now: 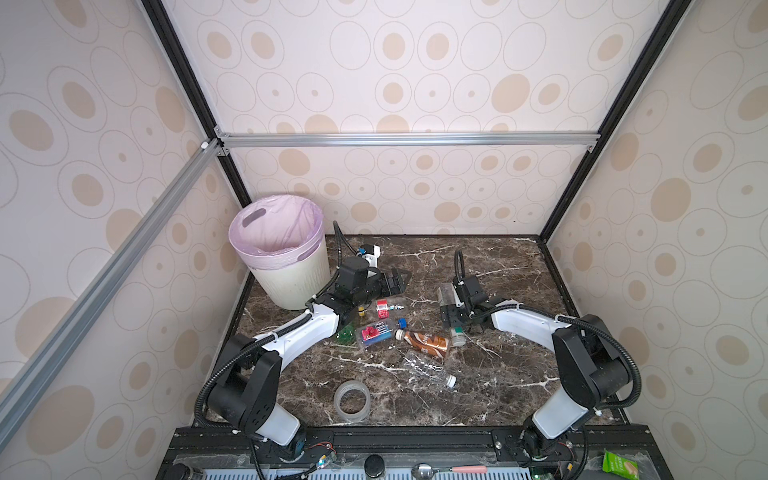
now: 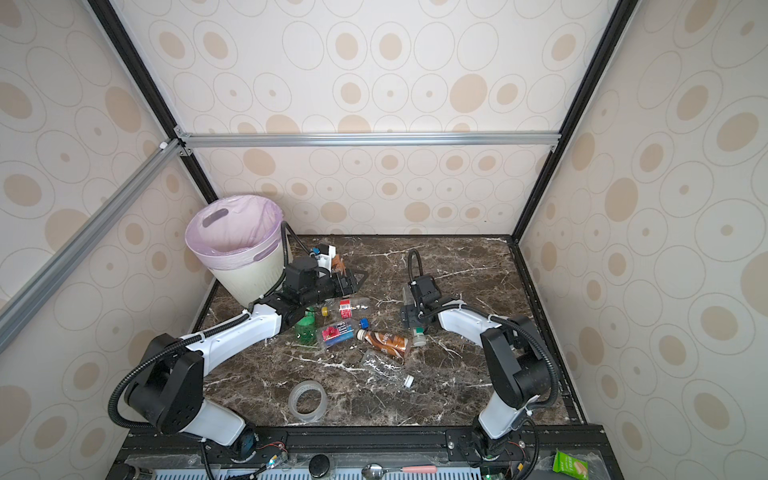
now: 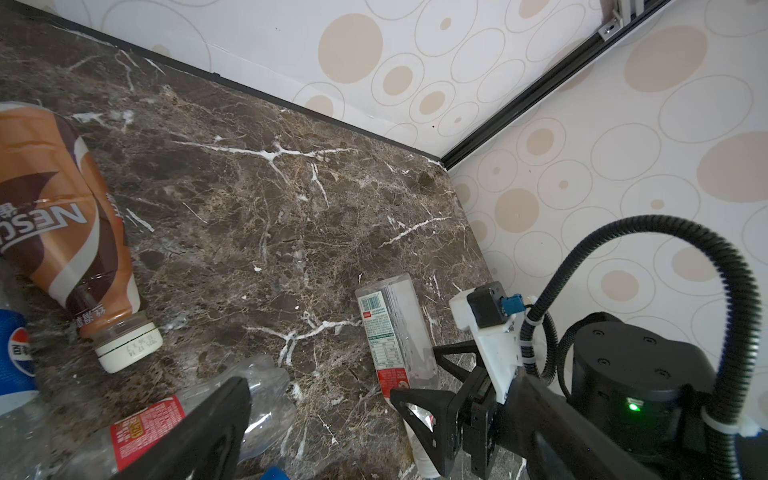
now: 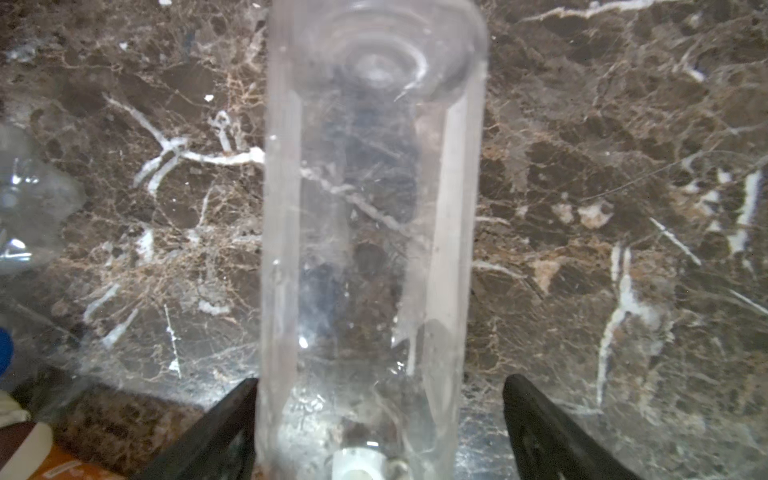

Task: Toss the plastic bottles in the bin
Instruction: 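Grasp the clear red-green-label bottle with right gripper and lift it upright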

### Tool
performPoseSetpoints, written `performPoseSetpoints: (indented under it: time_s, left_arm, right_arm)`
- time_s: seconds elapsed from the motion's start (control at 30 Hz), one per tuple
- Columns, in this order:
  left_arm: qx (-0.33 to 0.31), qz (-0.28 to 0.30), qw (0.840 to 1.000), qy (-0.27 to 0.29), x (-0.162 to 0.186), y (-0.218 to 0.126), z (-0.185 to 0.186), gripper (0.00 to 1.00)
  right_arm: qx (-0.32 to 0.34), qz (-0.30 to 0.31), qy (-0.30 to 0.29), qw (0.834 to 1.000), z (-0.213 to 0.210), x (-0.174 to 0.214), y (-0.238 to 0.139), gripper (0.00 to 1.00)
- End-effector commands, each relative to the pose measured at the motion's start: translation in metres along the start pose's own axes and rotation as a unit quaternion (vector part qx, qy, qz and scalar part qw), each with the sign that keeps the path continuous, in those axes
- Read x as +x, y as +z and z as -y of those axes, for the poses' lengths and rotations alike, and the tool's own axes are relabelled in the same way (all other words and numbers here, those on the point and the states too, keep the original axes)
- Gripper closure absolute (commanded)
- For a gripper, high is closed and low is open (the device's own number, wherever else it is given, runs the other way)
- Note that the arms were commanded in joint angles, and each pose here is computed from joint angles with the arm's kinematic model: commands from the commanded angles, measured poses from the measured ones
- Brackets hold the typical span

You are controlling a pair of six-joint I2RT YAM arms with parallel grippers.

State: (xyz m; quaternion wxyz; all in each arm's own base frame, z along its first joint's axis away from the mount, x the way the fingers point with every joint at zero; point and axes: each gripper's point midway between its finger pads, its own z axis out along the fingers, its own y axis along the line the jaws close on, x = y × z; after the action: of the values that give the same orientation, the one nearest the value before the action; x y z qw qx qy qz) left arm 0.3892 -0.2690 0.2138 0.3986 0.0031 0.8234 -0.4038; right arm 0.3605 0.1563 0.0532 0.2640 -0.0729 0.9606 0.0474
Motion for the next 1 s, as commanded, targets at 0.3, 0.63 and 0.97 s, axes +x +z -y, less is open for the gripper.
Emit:
performPoseSetpoints:
  time_s: [0.3, 0.63, 0.97]
  left_arm:
    - [0.026, 0.014, 1.000, 0.002, -0.012, 0.001, 0.021, 0.01]
    - [0.029, 0.014, 0.999, 0.000, -0.011, -0.001, 0.023, 0.01]
    - [0.060, 0.018, 0.998, -0.004, -0.017, 0.003, 0.036, 0.01]
  right_arm:
    - [-0.022, -0.014, 0.023, 0.999, -0.009, 0.007, 0.014, 0.26]
    - [-0.013, -0.005, 0.019, 1.000, -0.008, -0.005, 0.009, 0.41]
    - [-0.083, 0.054, 0.023, 0.995, -0.034, -0.049, -0.042, 0.45]
